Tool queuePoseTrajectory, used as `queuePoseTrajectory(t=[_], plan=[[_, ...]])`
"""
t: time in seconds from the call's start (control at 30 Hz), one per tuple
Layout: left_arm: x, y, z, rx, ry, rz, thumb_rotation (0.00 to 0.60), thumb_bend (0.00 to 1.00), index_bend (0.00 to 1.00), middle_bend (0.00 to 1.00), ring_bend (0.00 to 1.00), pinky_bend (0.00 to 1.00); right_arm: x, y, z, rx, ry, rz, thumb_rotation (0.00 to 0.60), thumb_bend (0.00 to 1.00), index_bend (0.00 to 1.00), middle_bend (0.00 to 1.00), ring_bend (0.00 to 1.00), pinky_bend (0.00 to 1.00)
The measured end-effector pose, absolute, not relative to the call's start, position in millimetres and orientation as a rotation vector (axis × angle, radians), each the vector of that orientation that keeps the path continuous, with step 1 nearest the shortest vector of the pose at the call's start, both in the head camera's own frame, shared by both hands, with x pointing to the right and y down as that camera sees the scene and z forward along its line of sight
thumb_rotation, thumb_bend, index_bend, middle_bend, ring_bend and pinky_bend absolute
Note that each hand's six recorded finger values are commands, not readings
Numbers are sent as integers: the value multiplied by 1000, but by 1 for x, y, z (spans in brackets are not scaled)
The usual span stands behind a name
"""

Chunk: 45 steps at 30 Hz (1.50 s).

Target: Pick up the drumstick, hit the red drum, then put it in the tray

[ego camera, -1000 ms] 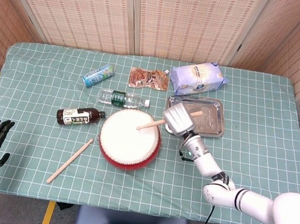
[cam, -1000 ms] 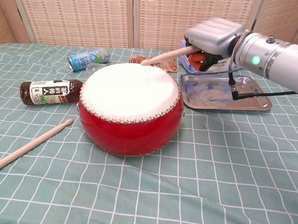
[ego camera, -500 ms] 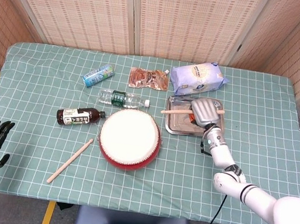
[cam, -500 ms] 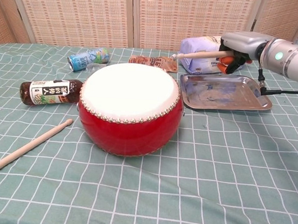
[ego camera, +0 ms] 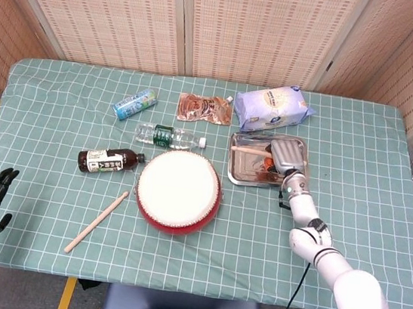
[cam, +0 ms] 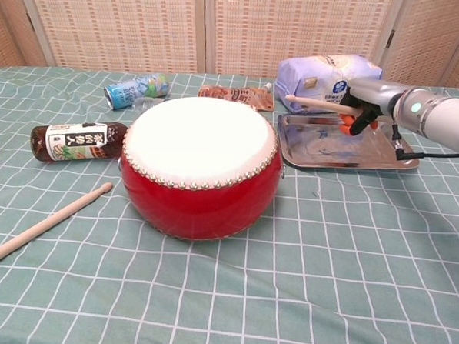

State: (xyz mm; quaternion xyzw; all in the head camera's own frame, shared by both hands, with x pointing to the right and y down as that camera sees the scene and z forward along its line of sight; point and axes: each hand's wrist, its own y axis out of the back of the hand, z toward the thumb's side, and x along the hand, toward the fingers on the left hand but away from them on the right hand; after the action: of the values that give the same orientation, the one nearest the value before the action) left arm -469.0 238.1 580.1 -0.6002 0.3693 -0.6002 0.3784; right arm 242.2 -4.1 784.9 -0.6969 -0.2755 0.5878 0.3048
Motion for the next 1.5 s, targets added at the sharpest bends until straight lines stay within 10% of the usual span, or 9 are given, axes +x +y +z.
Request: queuePoseTrajectory(t=[0.2, 0.57, 0.83, 1.13, 1.5], plan=[[-469, 239, 579, -1530, 943, -1539, 600, 265, 60, 63, 17, 56, 243, -3, 797, -1865, -719, 1623, 600, 375, 378, 341, 194, 319], [-467, 237, 579, -1533, 947, -1527, 600, 264, 60, 63, 16, 57, 246, -12, 781, -1861, -753, 1533, 600, 369, 248, 273, 125, 262], [-458, 232, 582, -1551, 942, -1493, 600, 264, 60, 63, 17, 57, 266, -10, 769, -1782, -720, 1528, 600, 72, 31, 146, 10, 126], [-466, 232, 582, -1540, 950, -1512, 600, 265, 60, 63, 17, 56, 267, -12, 764, -1776, -757, 1529, 600, 53, 85, 133, 5, 130], [-458, 224, 577, -1545, 965, -1464, 600, 265, 60, 63, 17, 57, 300, 33, 689, -1760, -812, 1370, 600, 146, 202, 134, 68, 177]])
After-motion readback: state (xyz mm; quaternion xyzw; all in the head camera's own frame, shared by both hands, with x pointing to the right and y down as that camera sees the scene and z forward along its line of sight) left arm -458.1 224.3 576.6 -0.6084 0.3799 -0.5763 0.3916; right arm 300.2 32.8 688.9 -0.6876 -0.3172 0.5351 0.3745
